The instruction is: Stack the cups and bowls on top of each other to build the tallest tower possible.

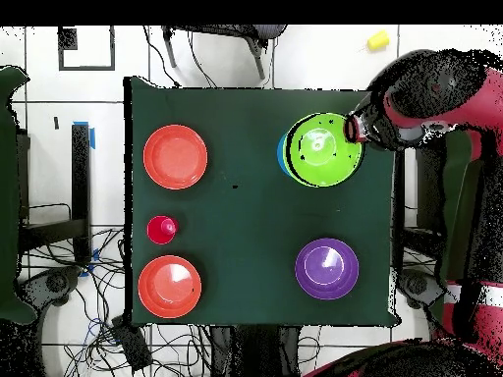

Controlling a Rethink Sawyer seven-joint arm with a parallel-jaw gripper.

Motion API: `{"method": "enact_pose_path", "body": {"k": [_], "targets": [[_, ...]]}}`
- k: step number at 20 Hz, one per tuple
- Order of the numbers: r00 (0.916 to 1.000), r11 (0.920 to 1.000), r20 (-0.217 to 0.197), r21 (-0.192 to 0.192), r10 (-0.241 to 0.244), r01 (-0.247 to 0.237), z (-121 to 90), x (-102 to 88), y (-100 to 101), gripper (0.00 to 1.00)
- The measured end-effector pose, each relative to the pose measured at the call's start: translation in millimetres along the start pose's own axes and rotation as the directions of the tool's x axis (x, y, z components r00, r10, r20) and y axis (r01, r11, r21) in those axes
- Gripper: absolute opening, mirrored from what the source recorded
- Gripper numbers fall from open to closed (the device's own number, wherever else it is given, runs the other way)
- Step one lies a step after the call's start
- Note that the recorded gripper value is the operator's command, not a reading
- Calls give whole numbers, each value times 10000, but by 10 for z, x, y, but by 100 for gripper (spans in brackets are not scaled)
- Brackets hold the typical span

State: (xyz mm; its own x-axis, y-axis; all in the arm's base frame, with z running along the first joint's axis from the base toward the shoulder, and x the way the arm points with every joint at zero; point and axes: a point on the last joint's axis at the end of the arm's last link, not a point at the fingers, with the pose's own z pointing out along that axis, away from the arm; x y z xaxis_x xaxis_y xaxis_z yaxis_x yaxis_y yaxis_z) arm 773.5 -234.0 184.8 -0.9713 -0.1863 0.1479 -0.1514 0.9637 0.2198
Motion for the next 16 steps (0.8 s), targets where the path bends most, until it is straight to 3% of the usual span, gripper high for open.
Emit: {"method": "enact_pose_path", "body": {"k": [10,16], "targets": [[9998,9999,-185,151,35,-32,-9,-31,32,0],[9986,9998,-528,219,51,-39,-1,-22,80,0]]}}
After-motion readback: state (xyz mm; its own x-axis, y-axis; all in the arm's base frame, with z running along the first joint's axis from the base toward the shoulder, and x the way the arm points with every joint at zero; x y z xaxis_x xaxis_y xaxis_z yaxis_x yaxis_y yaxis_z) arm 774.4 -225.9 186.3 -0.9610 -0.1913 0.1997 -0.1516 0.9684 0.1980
